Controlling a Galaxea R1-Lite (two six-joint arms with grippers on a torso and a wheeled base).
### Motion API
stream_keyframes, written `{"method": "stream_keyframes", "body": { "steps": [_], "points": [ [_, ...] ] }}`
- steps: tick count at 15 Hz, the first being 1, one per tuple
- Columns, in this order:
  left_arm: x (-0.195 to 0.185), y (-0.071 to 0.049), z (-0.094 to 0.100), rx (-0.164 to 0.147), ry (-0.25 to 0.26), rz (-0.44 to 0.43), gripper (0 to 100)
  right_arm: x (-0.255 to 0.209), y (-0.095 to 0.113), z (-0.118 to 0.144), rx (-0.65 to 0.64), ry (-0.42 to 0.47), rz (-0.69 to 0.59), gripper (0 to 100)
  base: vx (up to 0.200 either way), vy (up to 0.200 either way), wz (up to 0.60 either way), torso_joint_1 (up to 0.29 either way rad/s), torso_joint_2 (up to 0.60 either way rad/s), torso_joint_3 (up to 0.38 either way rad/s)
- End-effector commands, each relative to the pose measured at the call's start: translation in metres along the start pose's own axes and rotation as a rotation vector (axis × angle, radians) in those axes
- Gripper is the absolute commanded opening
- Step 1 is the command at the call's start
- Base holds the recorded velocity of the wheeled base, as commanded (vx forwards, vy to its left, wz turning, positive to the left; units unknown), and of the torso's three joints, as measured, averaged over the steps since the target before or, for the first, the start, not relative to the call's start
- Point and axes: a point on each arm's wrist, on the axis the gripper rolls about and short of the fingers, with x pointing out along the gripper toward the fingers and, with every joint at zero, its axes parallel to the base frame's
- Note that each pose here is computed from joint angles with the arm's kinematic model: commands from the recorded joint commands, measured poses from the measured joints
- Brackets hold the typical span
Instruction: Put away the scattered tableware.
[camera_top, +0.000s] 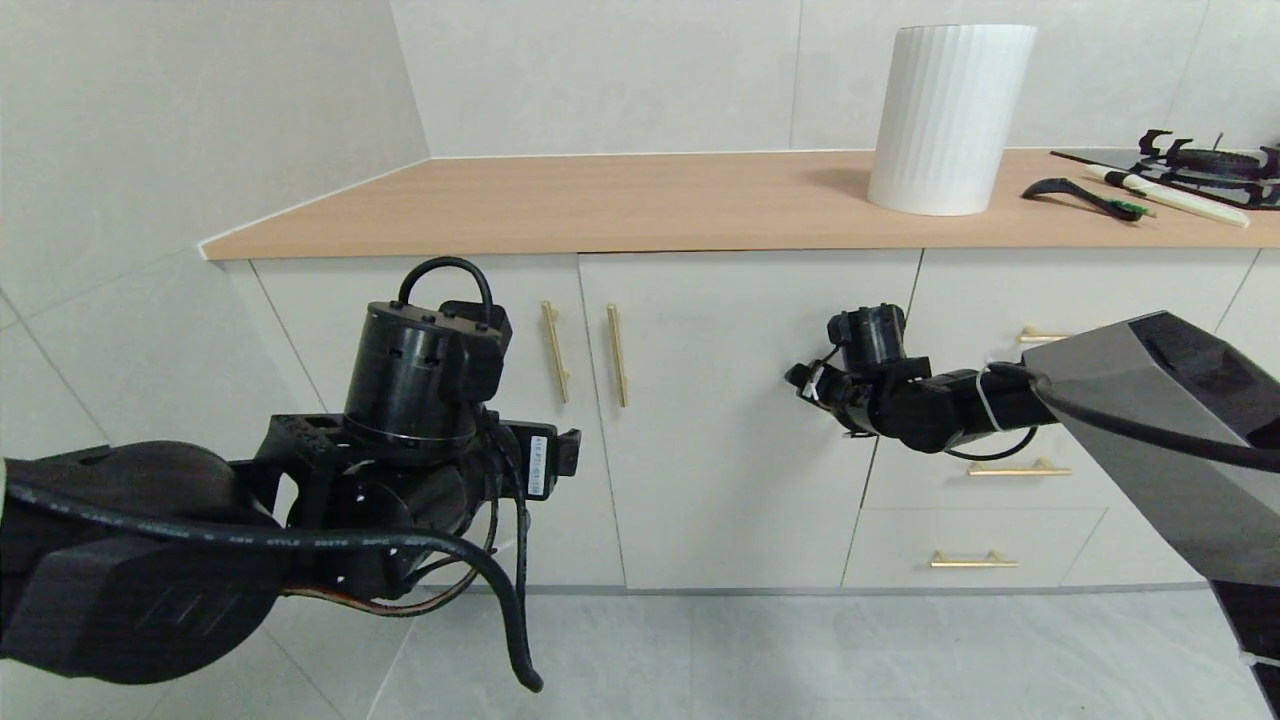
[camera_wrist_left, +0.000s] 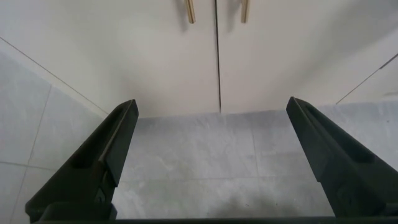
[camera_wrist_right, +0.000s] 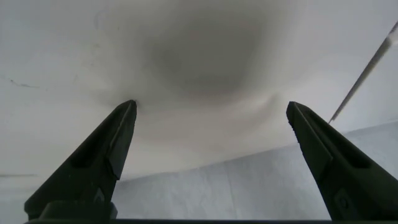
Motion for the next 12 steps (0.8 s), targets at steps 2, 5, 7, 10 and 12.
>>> {"method": "stream_keyframes", "body": {
  "steps": [2,5,7,10,12],
  "points": [
    [0.001,-0.001,-0.001,0.001,0.002,0.001,100,0.002,-0.002,0.001,0.001,-0.011,-0.014,100,0.000,0.000,0.00,0.000,0.00,0.000],
    [0.001,-0.001,-0.001,0.002,0.003,0.001,100,-0.003,-0.003,0.004,0.000,-0.013,-0.022,100,0.000,0.000,0.00,0.000,0.00,0.000],
    [0.000,0.000,0.001,-0.004,-0.004,0.001,100,-0.033,-0.002,0.010,-0.014,0.006,-0.017,100,0.000,0.000,0.00,0.000,0.00,0.000],
    [-0.017,0.009,0.010,-0.022,-0.049,-0.007,100,-0.114,-0.006,0.023,-0.058,0.022,0.004,100,0.000,0.000,0.00,0.000,0.00,0.000],
    [-0.051,0.030,0.015,-0.050,-0.106,-0.014,100,-0.194,-0.023,0.044,-0.070,-0.028,0.039,100,0.000,0.000,0.00,0.000,0.00,0.000]
  ]
}}
